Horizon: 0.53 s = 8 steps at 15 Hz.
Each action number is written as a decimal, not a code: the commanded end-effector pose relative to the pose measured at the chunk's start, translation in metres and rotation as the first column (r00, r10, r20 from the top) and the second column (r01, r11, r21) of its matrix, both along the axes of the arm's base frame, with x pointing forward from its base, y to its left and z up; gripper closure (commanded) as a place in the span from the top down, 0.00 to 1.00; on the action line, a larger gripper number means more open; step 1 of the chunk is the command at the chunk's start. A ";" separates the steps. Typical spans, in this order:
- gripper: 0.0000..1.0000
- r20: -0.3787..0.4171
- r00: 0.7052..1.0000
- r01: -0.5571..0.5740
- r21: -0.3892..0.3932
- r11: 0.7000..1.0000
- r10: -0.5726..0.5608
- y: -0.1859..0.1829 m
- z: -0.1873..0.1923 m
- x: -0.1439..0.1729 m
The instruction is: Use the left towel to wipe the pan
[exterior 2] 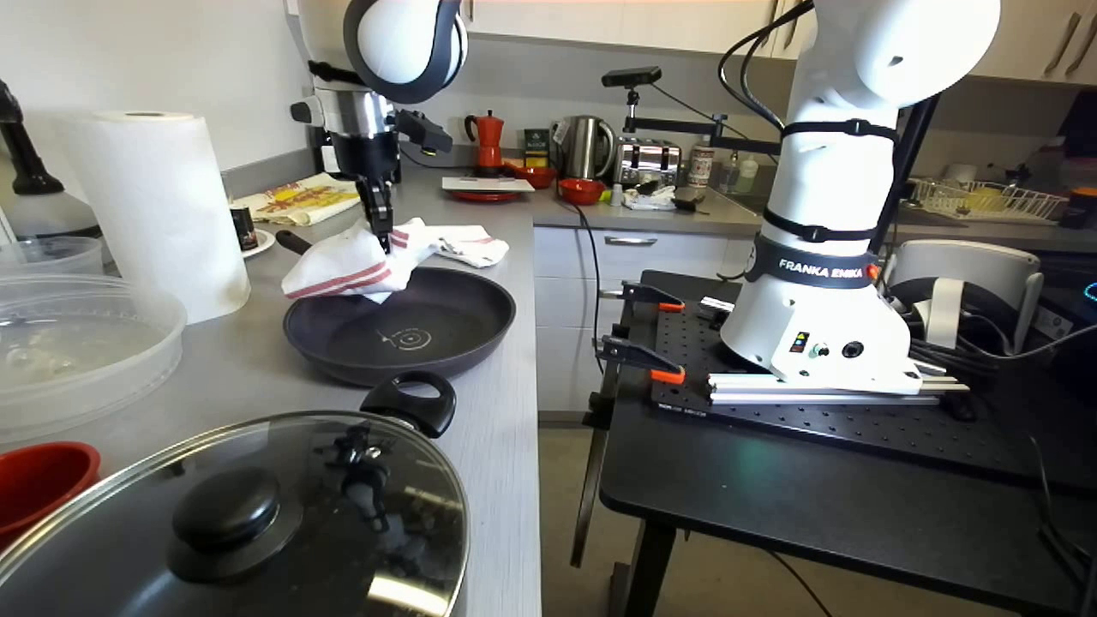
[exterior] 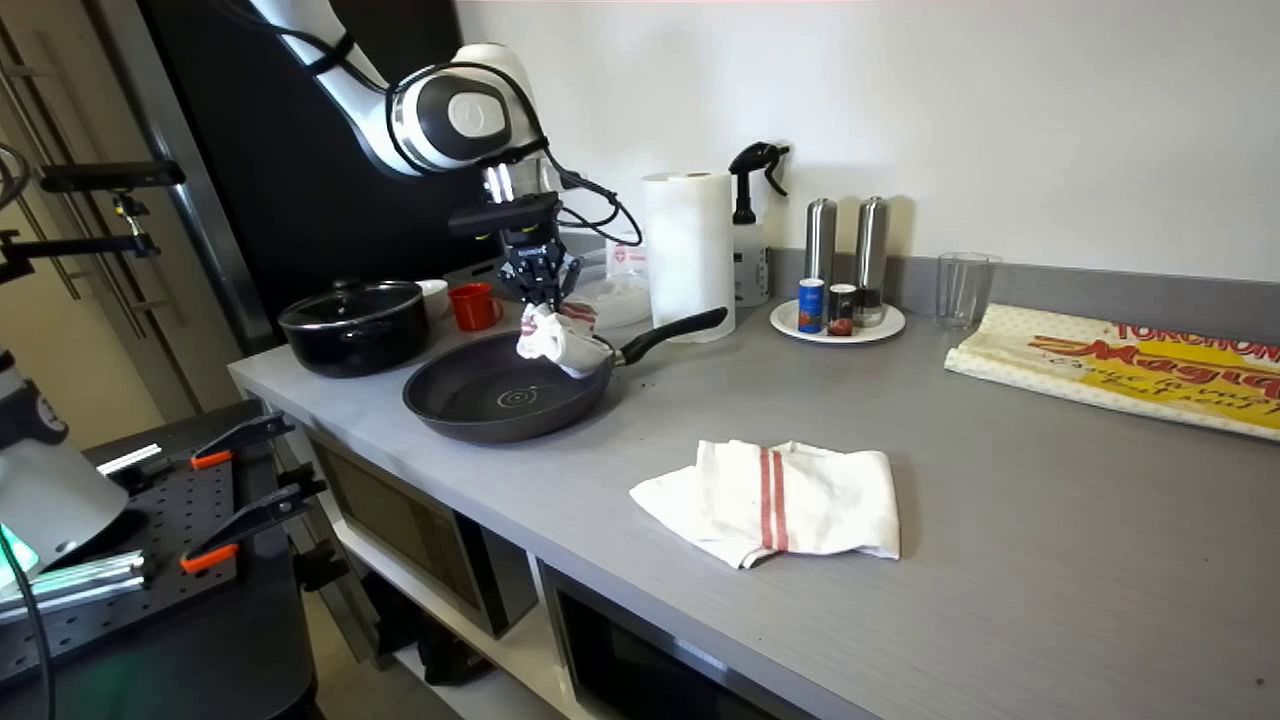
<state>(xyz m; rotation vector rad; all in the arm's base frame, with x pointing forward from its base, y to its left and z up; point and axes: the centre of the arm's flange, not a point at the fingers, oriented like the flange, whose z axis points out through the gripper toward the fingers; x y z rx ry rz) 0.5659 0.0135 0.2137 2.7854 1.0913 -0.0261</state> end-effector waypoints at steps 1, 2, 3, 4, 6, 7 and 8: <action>0.03 -0.022 0.996 -0.086 0.021 0.996 0.087 0.015 -0.012 -0.019; 0.03 -0.037 0.994 -0.103 0.033 0.994 0.105 0.018 -0.018 -0.021; 0.03 -0.047 0.992 -0.114 0.036 0.993 0.115 0.022 -0.023 -0.023; 0.03 -0.055 0.991 -0.121 0.041 0.992 0.123 0.024 -0.028 -0.025; 0.03 -0.073 0.989 -0.124 0.043 0.991 0.127 0.027 -0.039 -0.024; 0.03 -0.076 0.990 -0.115 0.044 0.992 0.118 0.027 -0.045 -0.022; 0.03 -0.081 0.990 -0.108 0.042 0.993 0.111 0.027 -0.052 -0.020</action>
